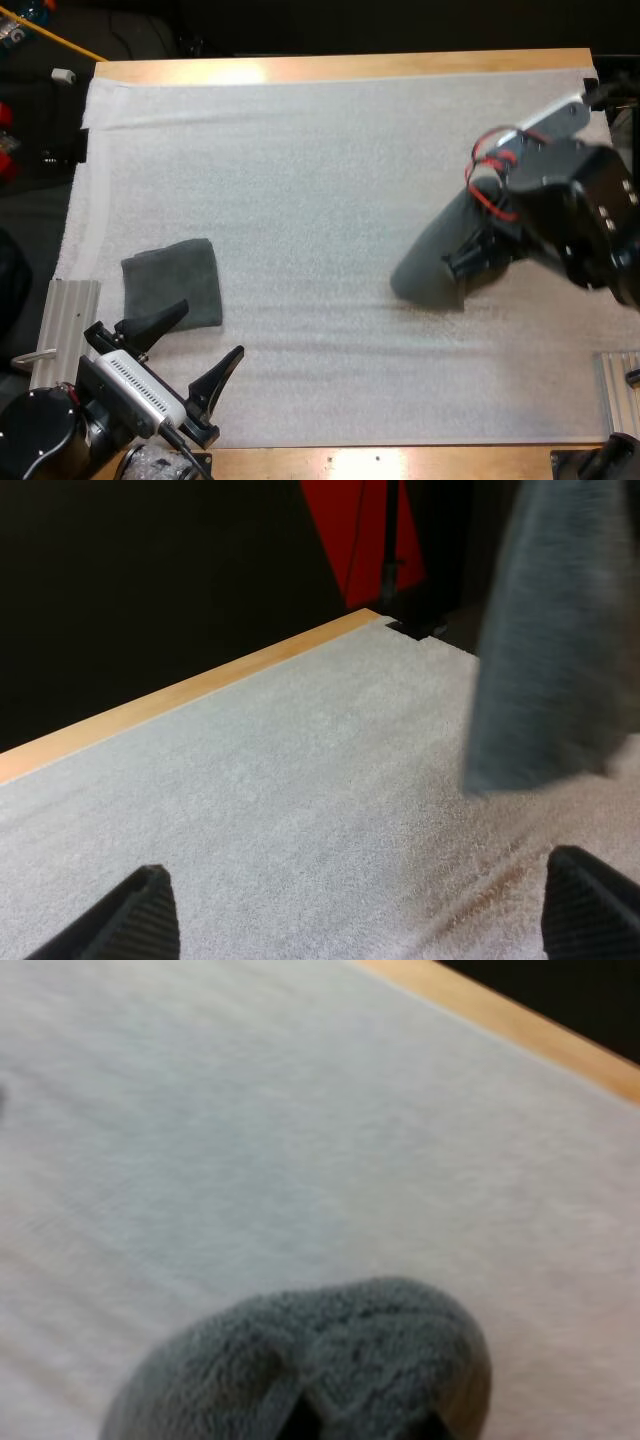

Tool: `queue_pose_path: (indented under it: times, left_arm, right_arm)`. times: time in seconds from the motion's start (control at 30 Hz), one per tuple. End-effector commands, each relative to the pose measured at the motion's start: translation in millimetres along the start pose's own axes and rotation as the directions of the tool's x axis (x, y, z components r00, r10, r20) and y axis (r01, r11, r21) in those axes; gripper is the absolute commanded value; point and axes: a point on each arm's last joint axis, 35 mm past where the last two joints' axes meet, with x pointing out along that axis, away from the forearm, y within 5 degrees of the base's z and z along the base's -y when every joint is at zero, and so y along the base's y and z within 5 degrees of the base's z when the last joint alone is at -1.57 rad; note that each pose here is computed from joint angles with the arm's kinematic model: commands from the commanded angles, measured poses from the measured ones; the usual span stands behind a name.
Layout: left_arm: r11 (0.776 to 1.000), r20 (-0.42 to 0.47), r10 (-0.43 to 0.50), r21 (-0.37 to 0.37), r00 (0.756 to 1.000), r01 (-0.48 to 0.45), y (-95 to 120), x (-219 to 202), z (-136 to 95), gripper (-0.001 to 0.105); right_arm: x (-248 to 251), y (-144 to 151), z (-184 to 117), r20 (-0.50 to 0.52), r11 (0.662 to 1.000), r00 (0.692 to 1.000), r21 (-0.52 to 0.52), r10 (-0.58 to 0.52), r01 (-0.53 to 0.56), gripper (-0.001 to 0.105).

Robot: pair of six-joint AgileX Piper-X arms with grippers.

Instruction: Pick towel from pile, fold and stack

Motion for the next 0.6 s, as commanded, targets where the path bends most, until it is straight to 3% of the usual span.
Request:
queue_pose_path:
  times: [0.0, 0.23, 0.57]
  left_arm:
    - [1.0, 0.014, -0.014, -0.004, 1.0, 0.014, -1.2, -1.1, 2.9, 0.071]
    - [1.0, 0.014, -0.014, -0.004, 1.0, 0.014, -1.2, -1.1, 2.9, 0.071]
    - [1.0, 0.014, -0.014, -0.004, 1.0, 0.014, -1.2, -1.1, 2.9, 0.071]
  right_arm:
    - [-7.0, 5.1, -5.4, -0.021, 0.999, 0.999, 0.023, 0.039, -0.038, 0.0]
    - [16.6, 31.4, 8.5, -0.068, 0.991, 0.989, -0.006, 0.134, -0.135, 0.0]
    - [133.5, 71.0, 34.8, -0.315, 0.981, 0.94, -0.095, 0.134, -0.171, 0.0]
